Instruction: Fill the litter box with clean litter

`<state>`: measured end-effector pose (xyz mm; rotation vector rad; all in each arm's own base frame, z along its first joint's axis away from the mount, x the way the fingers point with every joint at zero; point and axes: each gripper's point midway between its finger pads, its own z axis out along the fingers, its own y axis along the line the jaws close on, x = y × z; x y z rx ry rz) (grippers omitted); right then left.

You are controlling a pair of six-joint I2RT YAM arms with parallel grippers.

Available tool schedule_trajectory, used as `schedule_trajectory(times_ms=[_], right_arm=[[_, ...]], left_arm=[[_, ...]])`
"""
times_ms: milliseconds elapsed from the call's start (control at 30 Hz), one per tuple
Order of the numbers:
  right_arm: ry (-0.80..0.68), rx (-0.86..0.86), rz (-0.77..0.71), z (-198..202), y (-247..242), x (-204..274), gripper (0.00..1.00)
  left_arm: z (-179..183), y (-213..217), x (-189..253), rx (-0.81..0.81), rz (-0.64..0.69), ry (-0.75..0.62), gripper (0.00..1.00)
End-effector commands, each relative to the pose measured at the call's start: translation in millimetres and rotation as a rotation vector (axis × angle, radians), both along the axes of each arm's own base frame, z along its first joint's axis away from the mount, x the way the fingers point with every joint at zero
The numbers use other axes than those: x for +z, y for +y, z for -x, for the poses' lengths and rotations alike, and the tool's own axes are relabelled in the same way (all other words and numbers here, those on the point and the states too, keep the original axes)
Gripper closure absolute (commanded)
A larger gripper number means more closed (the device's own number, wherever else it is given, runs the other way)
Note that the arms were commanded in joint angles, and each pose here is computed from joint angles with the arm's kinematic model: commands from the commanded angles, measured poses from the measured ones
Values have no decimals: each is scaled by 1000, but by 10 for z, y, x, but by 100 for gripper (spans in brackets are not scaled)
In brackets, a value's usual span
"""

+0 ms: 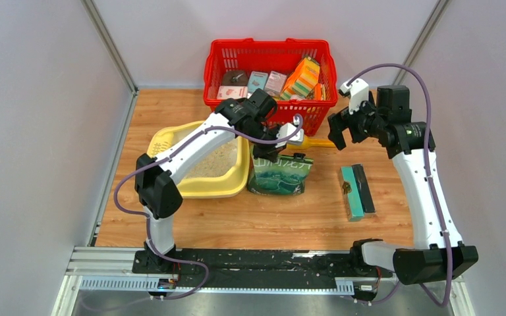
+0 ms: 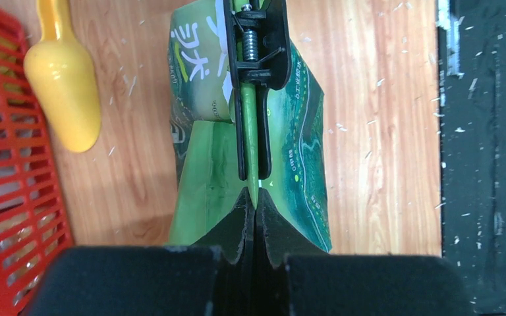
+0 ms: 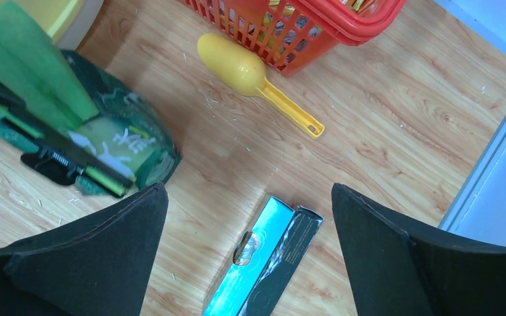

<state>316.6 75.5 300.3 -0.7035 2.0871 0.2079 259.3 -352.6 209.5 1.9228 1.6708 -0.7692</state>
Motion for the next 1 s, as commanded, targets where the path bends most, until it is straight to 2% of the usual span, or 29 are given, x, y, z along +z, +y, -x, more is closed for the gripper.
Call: schedule_trajectory(times_ms=[0,67,200,300,333,367,400,467,500,600,667,800,967], right_arm=[[-64,20,16,-30,-18,182,0],[-61,46,10,27,14,170,0],[-66,383,-68,478,418,189,0],[-110,498,-66,611,534,121,0],[-135,500,-55,567,542,125,0],[-131,499,-40,539,531,76,0],[-132,510,-31,525,546,66,0],[-100,568,6,474,577,-47,0],[-84,608,21,477,636,-85,0],[3,676,49,373,727,-167,0],[52,700,31,273,783,-188,0],[47,807,53,187,881,-256,3],[76,924,77,303,1039,-365,10]], left_arm=[[-345,-196,923,-30,279,-249,100],[-475,-185,896,-21,291,-273,100],[-537,-215,729,-52,303,-279,100],[-573,-251,690,0,315,-238,98],[-608,-277,749,16,337,-252,86],[-609,-288,756,30,345,-246,80],[-591,-276,772,56,353,-224,67],[-573,-295,820,63,376,-219,58],[-545,-286,832,76,380,-200,49],[-504,-245,863,106,389,-169,40],[-484,-175,876,125,388,-159,39],[-321,99,929,175,396,-110,37],[-156,448,862,225,359,-103,37]])
